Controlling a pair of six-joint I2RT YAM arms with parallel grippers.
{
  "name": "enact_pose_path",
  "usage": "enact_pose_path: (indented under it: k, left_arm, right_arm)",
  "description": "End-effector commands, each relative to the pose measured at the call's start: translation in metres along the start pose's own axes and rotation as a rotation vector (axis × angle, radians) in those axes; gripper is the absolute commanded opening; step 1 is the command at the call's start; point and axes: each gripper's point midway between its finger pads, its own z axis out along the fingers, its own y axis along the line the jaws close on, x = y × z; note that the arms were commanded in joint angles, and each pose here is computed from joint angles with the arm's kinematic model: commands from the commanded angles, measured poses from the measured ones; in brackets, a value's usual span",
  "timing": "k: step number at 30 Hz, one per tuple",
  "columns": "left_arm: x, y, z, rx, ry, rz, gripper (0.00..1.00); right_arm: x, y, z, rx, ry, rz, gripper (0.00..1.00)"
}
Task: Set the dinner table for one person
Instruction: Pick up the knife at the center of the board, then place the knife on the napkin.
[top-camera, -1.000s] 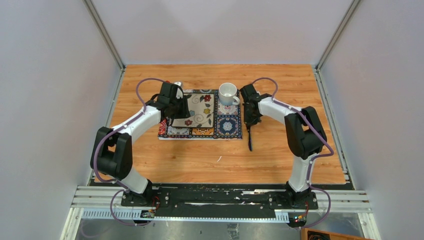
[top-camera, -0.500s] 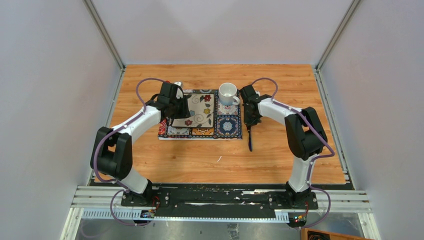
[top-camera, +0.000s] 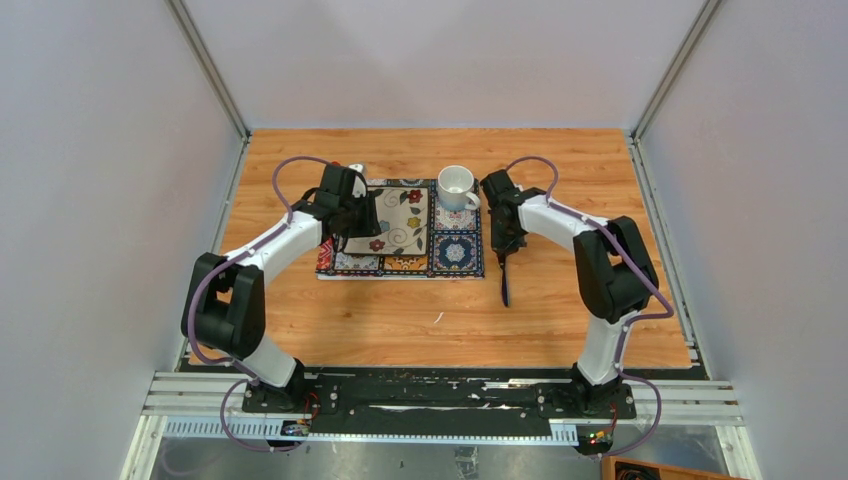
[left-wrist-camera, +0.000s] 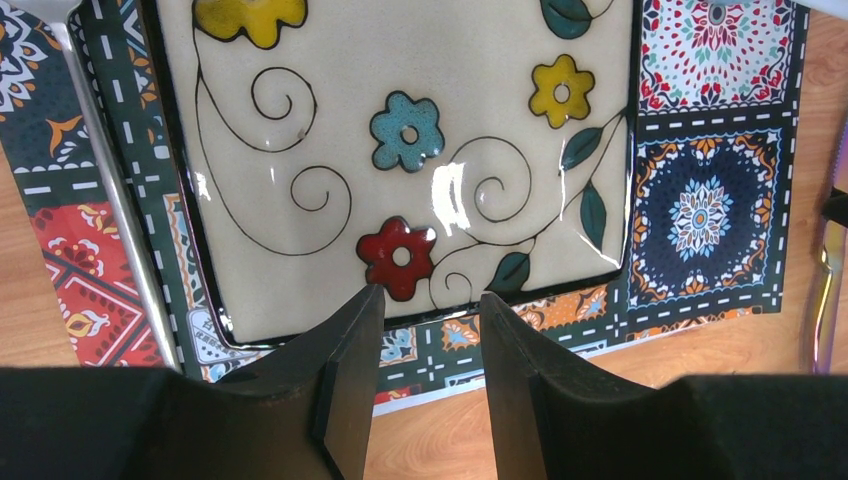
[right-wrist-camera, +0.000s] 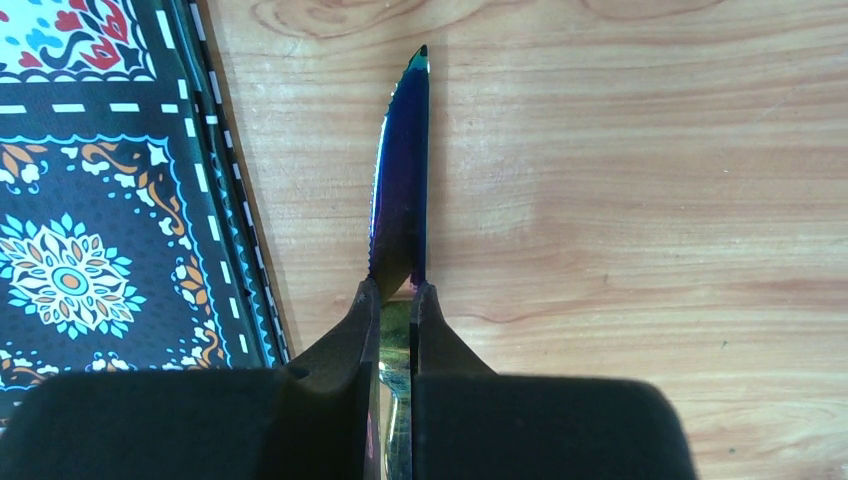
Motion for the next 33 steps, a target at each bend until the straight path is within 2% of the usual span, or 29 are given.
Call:
enact_pose_path:
  k: [1,16,33]
  left_arm:
    - [0.003,-0.005,0.004,0.022,0.006,0.005,0.45]
    - [0.004,-0.005,0.008,0.021,0.014,0.003,0.45]
    - [0.003,-0.005,0.004,0.018,0.008,0.008,0.45]
  right_arm:
    - [-0.004,0.001,-0.023,-0.005,-0.018,-0.025,0.0]
    - [-0.007,0.036,-0.036,-0.072,-0.034,-0.079,0.0]
    - [-0.004,0.081,-0.024,-0.119,-0.007,-0.132,0.0]
